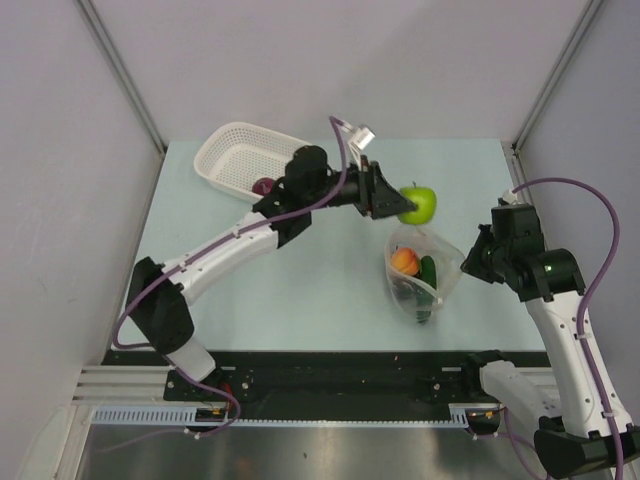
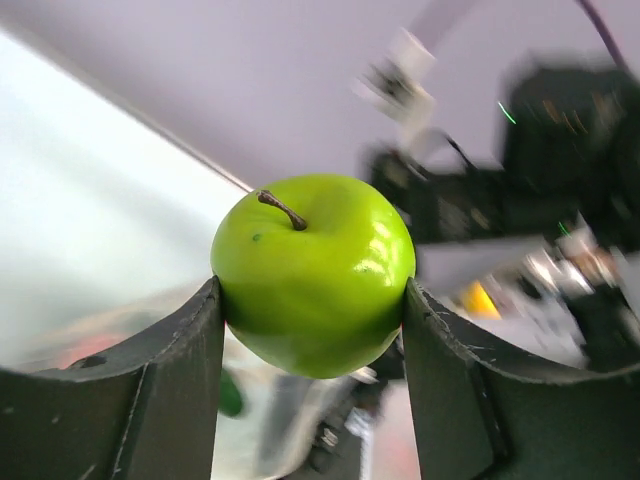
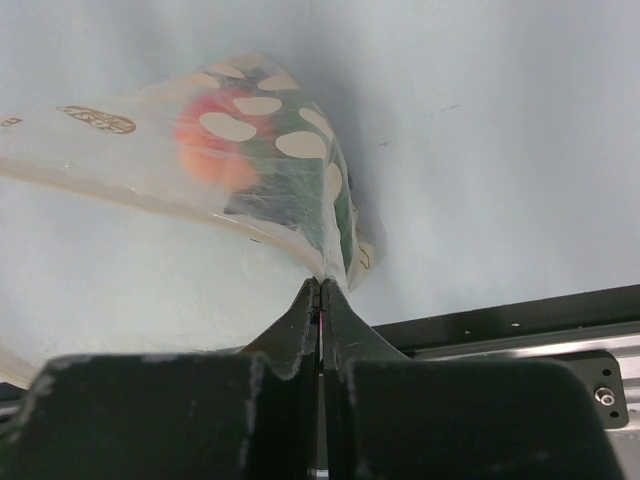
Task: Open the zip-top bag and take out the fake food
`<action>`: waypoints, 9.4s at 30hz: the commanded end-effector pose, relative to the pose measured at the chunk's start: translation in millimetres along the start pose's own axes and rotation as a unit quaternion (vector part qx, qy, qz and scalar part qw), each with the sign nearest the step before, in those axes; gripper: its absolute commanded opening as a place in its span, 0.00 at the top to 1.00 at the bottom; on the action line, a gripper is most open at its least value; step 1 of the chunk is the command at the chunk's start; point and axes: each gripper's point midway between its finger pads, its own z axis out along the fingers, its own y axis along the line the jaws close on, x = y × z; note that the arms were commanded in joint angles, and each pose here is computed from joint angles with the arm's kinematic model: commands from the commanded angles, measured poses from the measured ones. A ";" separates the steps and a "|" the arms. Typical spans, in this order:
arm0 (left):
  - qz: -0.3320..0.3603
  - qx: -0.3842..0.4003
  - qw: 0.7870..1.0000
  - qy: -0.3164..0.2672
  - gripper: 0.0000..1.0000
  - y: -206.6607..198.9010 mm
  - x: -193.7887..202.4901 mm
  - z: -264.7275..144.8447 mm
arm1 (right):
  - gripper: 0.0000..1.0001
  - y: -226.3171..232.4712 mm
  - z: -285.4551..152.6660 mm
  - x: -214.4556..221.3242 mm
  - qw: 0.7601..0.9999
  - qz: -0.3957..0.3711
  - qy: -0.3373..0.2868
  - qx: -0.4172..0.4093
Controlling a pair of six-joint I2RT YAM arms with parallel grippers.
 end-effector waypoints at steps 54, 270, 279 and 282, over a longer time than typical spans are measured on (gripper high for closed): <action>-0.157 -0.510 0.833 -0.143 0.21 266.5 -50.2 -244.0 | 1.00 20.8 -25.5 -23.6 0.996 -0.039 -0.043 -0.061; -0.269 -0.613 0.662 -0.337 0.17 541.5 -73.6 -562.3 | 1.00 42.7 10.3 -2.7 0.994 0.041 0.052 -0.089; -0.262 -0.608 0.669 -0.337 0.40 540.2 -73.4 -560.7 | 1.00 42.8 13.8 -2.6 0.994 0.041 0.054 -0.088; -0.244 -0.599 0.678 -0.349 0.63 529.0 -89.9 -559.1 | 1.00 42.6 12.8 -1.6 0.994 0.041 0.054 -0.089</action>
